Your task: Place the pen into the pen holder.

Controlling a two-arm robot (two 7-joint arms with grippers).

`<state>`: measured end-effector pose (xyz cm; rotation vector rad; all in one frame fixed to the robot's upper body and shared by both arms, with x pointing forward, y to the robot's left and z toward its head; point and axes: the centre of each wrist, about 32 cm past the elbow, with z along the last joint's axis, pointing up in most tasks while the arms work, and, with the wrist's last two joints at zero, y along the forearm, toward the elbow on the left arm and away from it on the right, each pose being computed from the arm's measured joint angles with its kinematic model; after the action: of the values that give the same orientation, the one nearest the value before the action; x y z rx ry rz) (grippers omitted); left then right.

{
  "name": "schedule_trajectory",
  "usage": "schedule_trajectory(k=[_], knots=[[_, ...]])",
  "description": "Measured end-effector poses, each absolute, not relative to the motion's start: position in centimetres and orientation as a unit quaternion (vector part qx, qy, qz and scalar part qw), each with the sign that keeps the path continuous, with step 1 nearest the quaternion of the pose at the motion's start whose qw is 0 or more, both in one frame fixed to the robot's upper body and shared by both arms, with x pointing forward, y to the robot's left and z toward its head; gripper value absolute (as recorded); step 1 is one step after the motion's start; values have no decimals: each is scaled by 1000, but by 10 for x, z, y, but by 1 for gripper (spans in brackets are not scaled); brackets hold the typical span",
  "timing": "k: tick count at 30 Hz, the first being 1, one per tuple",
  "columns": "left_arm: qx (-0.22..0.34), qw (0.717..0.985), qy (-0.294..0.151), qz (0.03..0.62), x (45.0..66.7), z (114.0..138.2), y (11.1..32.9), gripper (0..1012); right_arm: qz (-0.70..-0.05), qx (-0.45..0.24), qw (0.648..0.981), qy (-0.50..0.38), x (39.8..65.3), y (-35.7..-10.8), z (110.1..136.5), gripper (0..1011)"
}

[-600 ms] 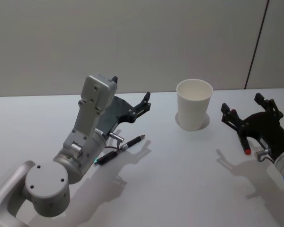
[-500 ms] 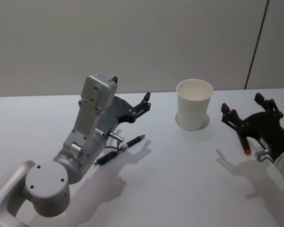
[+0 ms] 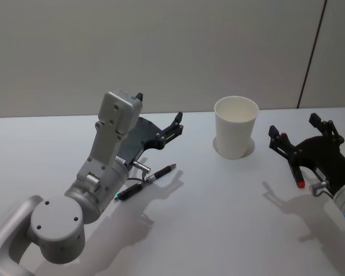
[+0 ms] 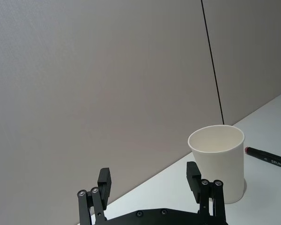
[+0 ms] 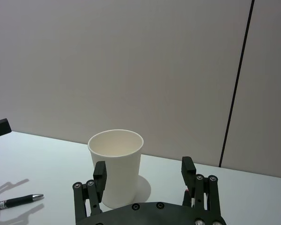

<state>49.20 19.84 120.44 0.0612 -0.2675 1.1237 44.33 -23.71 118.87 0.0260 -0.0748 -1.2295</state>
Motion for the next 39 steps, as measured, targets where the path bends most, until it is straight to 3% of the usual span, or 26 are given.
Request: schedule_trajectory(k=[39], knots=[[29,837,-126,531,492,1204,198,1001,-576,12,816,-35,443,-237,1189,1002]])
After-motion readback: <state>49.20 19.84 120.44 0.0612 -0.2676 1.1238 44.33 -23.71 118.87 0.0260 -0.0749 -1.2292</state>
